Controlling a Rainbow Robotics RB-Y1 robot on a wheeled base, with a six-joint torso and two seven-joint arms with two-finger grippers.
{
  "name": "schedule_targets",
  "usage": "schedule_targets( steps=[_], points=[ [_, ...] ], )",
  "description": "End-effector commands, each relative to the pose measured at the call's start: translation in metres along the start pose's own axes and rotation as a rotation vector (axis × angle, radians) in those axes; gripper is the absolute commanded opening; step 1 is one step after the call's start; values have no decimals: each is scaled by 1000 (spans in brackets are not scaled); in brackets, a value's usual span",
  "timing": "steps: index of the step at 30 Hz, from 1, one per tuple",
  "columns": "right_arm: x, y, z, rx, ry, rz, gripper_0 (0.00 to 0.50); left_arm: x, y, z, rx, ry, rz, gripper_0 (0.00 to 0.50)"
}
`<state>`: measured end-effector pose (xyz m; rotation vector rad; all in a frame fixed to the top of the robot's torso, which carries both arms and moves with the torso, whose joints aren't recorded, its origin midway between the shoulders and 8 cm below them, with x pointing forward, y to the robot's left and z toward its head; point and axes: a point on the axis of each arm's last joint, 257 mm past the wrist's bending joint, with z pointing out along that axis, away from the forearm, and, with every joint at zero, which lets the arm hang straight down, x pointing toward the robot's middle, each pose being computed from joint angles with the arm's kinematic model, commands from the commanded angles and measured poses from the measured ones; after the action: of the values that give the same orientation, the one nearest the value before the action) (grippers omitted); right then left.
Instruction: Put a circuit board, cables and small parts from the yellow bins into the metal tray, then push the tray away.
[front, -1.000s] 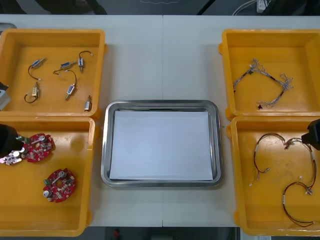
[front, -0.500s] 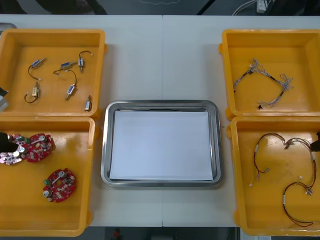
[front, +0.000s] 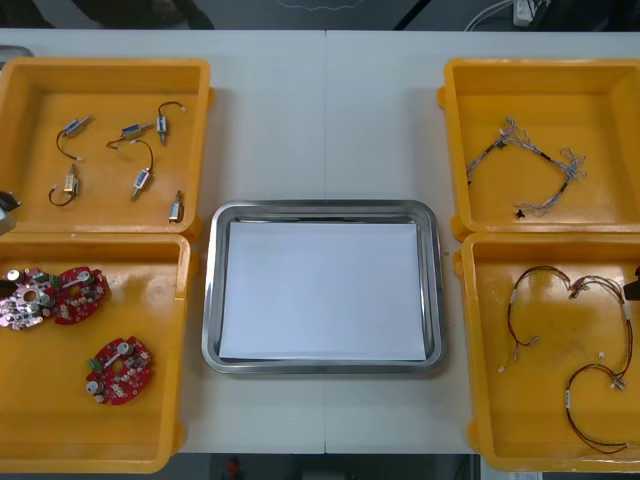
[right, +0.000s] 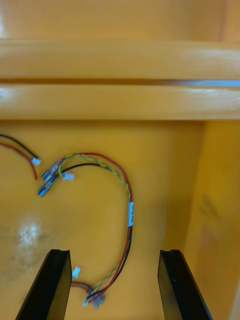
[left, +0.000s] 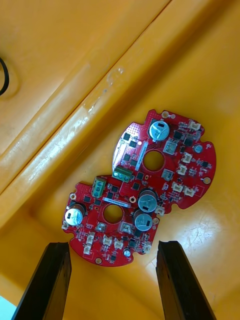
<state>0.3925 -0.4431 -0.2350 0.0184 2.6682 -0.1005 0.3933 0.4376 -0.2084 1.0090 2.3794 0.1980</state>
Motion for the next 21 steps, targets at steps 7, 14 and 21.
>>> schedule_targets(
  steps=[7, 14, 21],
  points=[
    [24, -31, 26, 47, 1, 7, 500, 27, 3, 23, 2, 30, 85, 500],
    [28, -24, 41, 29, 10, 27, 500, 32, -7, 37, 17, 32, 101, 500],
    [33, -11, 47, 2, 19, 47, 500, 40, -13, 48, 28, 37, 99, 500]
  ],
)
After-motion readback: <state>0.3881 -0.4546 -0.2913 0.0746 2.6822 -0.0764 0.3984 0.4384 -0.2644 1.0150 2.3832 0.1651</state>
